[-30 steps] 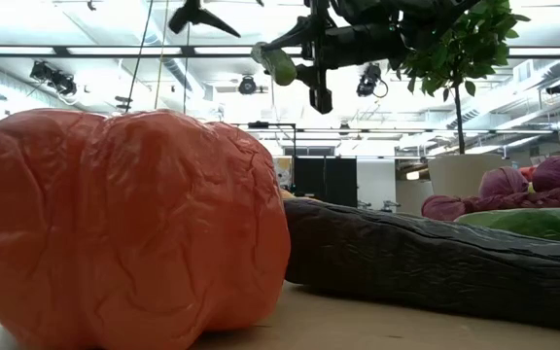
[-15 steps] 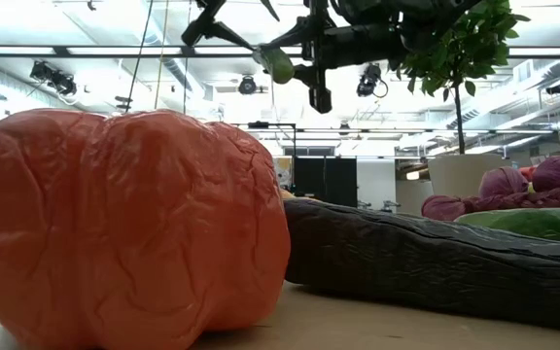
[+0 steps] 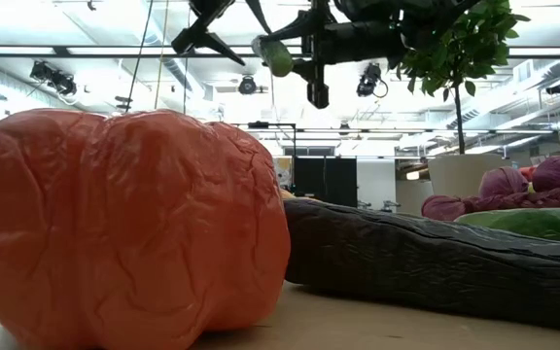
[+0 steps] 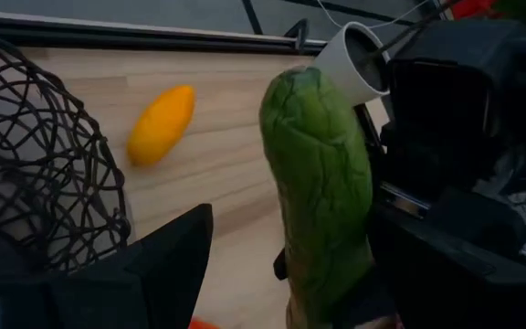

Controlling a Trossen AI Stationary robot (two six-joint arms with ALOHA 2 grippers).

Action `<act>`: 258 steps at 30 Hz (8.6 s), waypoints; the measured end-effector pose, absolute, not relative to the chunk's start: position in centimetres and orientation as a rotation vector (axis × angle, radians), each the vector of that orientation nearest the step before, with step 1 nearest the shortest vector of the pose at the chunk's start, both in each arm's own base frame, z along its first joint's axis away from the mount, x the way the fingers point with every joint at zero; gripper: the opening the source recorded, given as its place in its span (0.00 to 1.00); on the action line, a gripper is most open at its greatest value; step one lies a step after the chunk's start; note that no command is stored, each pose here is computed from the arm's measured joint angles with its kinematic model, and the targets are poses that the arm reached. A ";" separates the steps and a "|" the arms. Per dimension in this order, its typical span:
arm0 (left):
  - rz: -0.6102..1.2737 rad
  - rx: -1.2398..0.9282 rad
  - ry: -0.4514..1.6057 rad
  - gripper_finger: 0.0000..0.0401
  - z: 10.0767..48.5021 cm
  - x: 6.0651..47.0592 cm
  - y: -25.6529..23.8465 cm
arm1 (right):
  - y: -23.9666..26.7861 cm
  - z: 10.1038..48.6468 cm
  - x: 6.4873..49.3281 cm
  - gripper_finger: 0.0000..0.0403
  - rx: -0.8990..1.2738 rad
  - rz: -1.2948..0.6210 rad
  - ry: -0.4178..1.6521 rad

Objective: Build produce basket
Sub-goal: Put the top green cucumber into the black wire basket, then put the yellow mango into the black wire basket

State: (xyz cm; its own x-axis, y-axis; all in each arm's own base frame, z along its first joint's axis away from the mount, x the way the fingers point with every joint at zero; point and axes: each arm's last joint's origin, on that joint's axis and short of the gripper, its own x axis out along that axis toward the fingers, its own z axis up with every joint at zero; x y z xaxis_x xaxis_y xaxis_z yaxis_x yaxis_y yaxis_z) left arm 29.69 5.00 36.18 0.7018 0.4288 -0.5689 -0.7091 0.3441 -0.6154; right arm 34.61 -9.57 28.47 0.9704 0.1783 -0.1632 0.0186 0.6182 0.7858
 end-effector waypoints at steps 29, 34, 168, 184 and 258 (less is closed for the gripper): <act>0.789 -0.990 0.268 0.72 35.9 30.5 6.0 | -9.9 28.9 34.6 0.36 0.909 0.105 0.186; 0.785 -0.981 0.270 0.64 35.9 30.6 6.0 | -9.8 28.9 34.6 0.36 0.932 0.094 0.184; 0.386 -0.982 0.191 0.73 40.7 27.9 4.8 | -24.8 22.9 35.5 0.66 0.410 -0.227 1.271; 0.361 -0.977 0.204 0.73 40.7 28.0 4.0 | -23.5 23.0 37.0 0.66 -0.123 0.018 1.302; 0.425 -0.849 0.196 0.73 40.6 27.6 6.3 | -18.0 18.5 38.4 0.59 0.267 -0.013 1.379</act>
